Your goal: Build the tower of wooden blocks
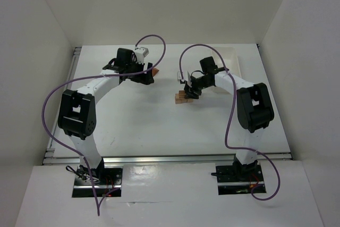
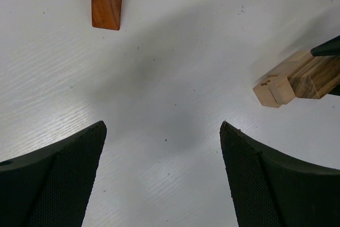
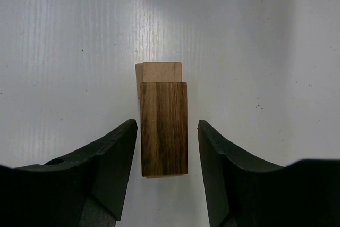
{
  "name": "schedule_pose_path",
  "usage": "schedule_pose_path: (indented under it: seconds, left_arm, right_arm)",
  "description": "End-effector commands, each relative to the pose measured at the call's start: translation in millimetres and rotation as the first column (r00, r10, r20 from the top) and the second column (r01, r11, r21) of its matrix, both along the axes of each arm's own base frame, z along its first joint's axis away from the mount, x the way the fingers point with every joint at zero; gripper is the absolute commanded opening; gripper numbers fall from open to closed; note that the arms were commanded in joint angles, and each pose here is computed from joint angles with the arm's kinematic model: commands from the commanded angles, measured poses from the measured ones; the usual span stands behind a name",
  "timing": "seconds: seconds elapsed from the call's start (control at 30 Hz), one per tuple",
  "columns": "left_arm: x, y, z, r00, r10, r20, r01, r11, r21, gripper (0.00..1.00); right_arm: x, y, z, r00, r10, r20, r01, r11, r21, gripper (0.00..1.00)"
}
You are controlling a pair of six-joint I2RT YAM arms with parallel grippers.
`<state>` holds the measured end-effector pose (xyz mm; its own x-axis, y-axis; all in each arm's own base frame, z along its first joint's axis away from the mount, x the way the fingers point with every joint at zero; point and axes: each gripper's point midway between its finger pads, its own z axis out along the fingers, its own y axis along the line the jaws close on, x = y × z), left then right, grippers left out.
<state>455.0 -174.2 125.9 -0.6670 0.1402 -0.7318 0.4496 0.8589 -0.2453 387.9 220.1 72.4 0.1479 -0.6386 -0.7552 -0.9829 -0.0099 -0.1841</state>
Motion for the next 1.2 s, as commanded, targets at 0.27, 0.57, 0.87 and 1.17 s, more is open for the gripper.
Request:
schedule_pose_path:
  seconds: [0.27,0.57,0.87,1.17]
  left_arm:
    - [13.2,-8.9,17.1,0.996,-0.059,0.069,0.059,0.998,0.0,0.95]
    - [65.0,-13.9,5.2,0.985,-0.149,0.084,0.14,0.984,0.107,0.97]
    - [109.4,-3.8,-38.5,0.994,-0.09,0.069,0.076,0.981,0.176,0.95]
    - [125.1,-14.1,-58.9,0.994,-0.09,0.067,0.08,0.988,0.135,0.9]
  right_arm:
    - [14.7,9.1,38.3,0.993,-0.003,0.117,-0.002,0.999,0.038,0.59]
    - [11.0,16.0,95.1,0.97,-0.004,0.243,-0.029,0.991,0.13,0.85]
    - [38.5,-2.9,145.5,0.903,-0.336,0.269,0.241,0.912,0.331,1.0]
    - [55.8,-23.0,154.9,0.794,-0.582,0.179,0.465,0.769,0.439,1.0]
